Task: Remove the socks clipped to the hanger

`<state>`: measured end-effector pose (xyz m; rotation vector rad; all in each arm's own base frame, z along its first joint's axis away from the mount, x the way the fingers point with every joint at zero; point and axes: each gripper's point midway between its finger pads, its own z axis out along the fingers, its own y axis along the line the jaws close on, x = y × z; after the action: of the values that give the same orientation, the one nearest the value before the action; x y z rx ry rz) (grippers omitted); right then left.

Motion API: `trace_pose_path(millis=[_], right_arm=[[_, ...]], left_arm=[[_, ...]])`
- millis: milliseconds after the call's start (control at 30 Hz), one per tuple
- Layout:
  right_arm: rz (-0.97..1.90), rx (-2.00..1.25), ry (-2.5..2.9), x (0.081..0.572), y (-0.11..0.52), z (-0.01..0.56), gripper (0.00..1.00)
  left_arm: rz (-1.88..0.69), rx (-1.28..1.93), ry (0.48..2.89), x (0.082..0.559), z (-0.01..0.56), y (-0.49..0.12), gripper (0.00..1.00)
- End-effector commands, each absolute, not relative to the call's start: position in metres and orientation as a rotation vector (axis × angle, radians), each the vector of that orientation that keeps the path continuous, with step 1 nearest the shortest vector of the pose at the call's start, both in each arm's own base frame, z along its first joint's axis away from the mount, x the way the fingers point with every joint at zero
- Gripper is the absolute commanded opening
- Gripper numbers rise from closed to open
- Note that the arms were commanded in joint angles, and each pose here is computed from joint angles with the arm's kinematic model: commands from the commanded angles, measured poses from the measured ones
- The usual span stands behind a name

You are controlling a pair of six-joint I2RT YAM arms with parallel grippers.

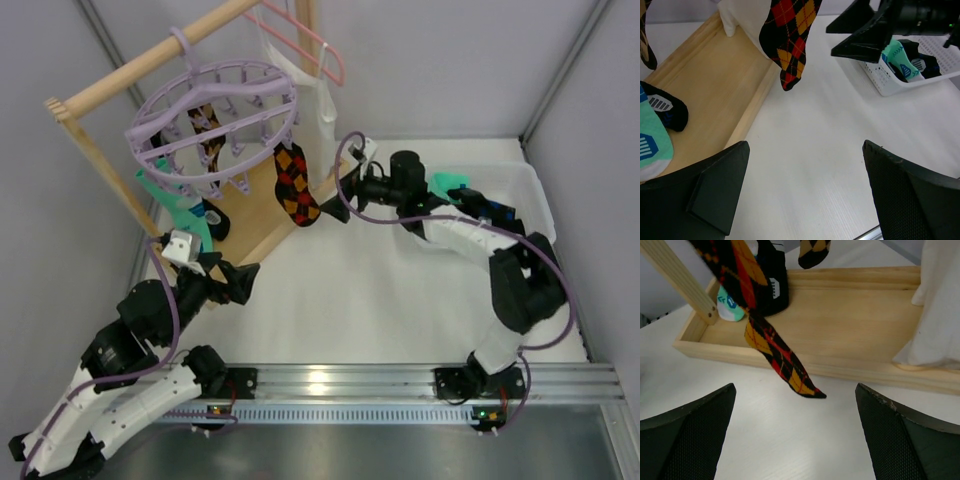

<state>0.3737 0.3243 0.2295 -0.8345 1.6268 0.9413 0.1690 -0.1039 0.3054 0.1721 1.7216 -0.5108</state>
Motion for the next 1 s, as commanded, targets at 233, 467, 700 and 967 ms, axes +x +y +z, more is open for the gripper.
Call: trace_pose_path(millis=[233,467,700,967], right_arm=[[1.081,-1.055,1.4,0.397,0.421,0.245,0.91],[1.132,-1.095,1.364,0.382,0.446,0.233,0.2],[1.042,-0.974,1.359,0.351,0.444,0.242,0.0],[0.797,-0.771,1.419,0.312,0.436,0.246,0.0]], left_arm=[[-0.544,0.177,1.68,0.172,0.314,-0.111,0.98],[-0.516,0.155,1.674,0.174,0.316,-0.105,0.98],[-0.548,0.095,1.637,0.174,0.346,-0.101,0.98],[-0.672,0.047,1.675,0.183,0.396,-0.131,0.98]])
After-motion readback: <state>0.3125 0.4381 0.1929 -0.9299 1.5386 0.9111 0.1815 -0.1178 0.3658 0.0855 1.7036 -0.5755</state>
